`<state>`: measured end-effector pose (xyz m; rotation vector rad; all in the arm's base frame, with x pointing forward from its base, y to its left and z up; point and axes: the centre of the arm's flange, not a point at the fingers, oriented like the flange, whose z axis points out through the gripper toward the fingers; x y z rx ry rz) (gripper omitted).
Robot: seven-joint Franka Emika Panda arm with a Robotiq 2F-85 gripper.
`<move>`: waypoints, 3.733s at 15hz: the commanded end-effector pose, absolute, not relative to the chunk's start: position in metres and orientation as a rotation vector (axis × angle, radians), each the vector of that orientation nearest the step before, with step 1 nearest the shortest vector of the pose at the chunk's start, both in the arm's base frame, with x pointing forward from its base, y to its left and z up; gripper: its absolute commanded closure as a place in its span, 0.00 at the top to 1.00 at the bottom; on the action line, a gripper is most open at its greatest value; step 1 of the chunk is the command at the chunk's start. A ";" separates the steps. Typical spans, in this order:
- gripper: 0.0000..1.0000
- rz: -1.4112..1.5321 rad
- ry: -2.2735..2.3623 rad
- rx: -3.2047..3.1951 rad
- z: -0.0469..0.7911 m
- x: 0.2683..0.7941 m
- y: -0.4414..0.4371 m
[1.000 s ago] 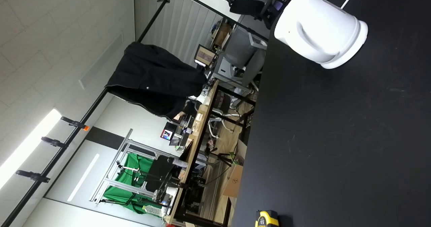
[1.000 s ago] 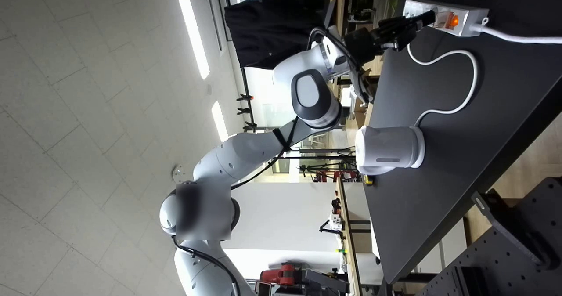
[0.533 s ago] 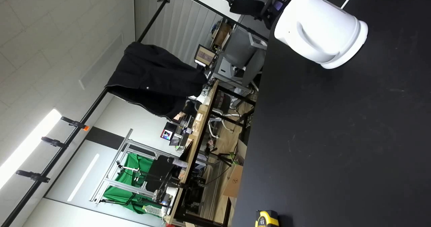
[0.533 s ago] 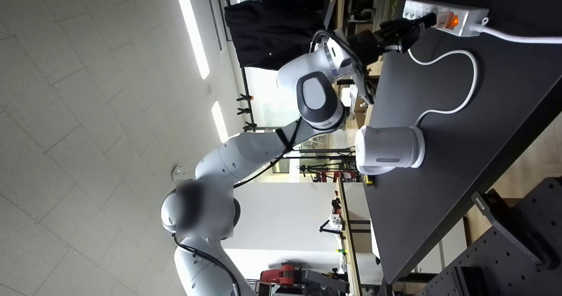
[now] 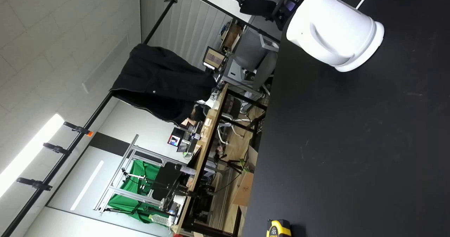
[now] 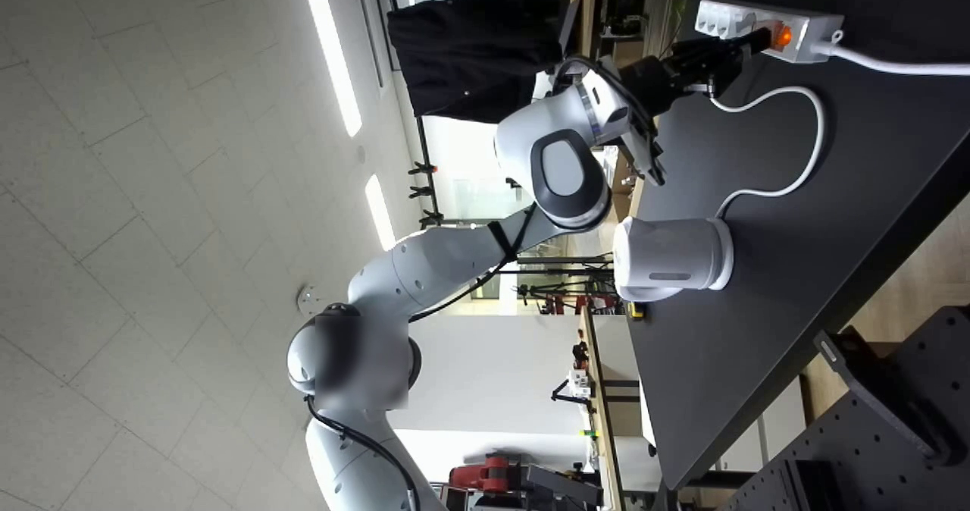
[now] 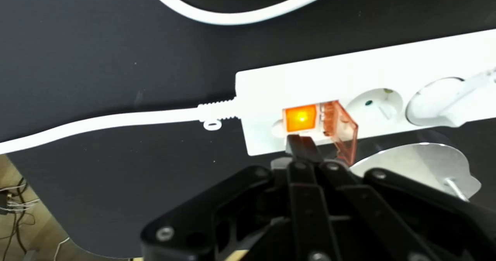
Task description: Switch off the extension cable
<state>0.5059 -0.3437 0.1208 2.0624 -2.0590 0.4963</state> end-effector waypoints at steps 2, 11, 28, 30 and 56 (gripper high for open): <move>0.00 0.550 -2.081 2.039 0.115 0.507 -0.346; 0.00 0.635 -2.080 2.017 0.095 0.506 -0.342; 0.00 0.647 -2.089 1.991 0.089 0.502 -0.328; 0.00 0.654 -2.096 1.990 0.092 0.503 -0.328; 0.00 0.545 -2.045 1.918 0.069 0.501 -0.328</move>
